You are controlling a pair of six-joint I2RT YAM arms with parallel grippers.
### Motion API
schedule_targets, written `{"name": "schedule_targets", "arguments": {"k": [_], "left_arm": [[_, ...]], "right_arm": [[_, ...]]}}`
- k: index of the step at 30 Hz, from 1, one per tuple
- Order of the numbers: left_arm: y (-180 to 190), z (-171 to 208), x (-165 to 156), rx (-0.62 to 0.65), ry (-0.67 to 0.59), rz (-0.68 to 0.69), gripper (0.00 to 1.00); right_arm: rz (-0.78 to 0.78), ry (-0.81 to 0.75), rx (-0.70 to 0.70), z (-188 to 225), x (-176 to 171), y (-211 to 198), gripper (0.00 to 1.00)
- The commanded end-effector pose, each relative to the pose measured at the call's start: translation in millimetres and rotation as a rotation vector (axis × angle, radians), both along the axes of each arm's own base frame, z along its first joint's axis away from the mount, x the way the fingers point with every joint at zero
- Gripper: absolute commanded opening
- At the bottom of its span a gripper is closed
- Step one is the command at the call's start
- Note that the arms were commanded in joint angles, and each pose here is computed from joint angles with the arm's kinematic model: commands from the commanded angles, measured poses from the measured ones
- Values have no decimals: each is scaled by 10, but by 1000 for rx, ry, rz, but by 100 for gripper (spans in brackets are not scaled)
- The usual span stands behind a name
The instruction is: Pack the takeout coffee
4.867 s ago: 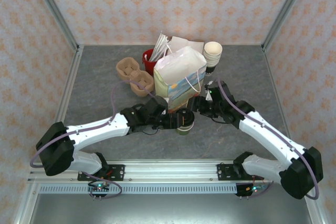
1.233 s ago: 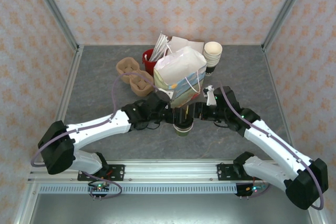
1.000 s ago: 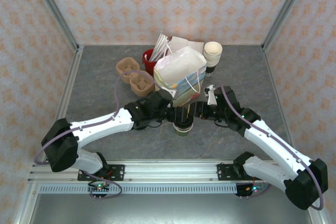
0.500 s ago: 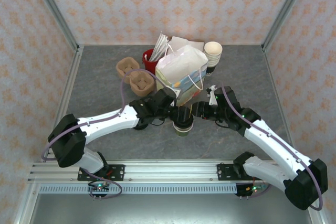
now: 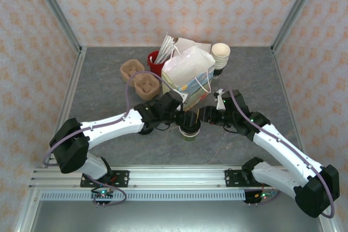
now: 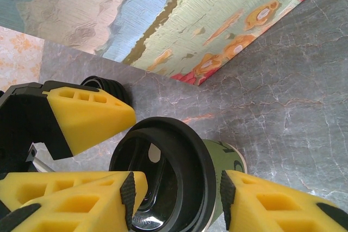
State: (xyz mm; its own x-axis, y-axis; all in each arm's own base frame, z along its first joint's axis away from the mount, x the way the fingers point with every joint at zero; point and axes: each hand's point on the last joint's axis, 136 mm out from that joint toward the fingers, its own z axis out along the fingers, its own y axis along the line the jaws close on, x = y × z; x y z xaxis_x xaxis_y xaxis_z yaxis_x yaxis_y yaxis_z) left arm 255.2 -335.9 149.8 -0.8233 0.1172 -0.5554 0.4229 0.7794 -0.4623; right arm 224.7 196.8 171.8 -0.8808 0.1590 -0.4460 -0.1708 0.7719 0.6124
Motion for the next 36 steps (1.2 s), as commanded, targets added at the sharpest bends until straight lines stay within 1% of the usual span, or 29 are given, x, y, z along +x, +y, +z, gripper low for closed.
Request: {"name": "schedule_targets", "arguments": {"k": [1, 14, 17, 21, 23, 29, 36], "left_arm": [[-263, 342, -323, -104, -42, -157, 68], [-258, 455, -468, -136, -51, -178, 68], [-217, 498, -477, -146, -57, -158, 68], [-53, 589, -467, -149, -96, -105, 69], [51, 663, -485, -173, -98, -62, 70], [323, 802, -566, -189, -135, -13, 71], [657, 906, -626, -183, -181, 56, 71]], "right_arm": [[-26, -17, 25, 14, 95, 30, 48], [-21, -8, 60, -40, 129, 100, 52], [-14, -22, 62, -30, 157, 120, 53], [11, -35, 76, -14, 201, 187, 54], [25, -44, 85, -12, 221, 224, 54], [71, -103, 95, 36, 280, 300, 55], [108, -112, 110, 29, 299, 374, 56]]}}
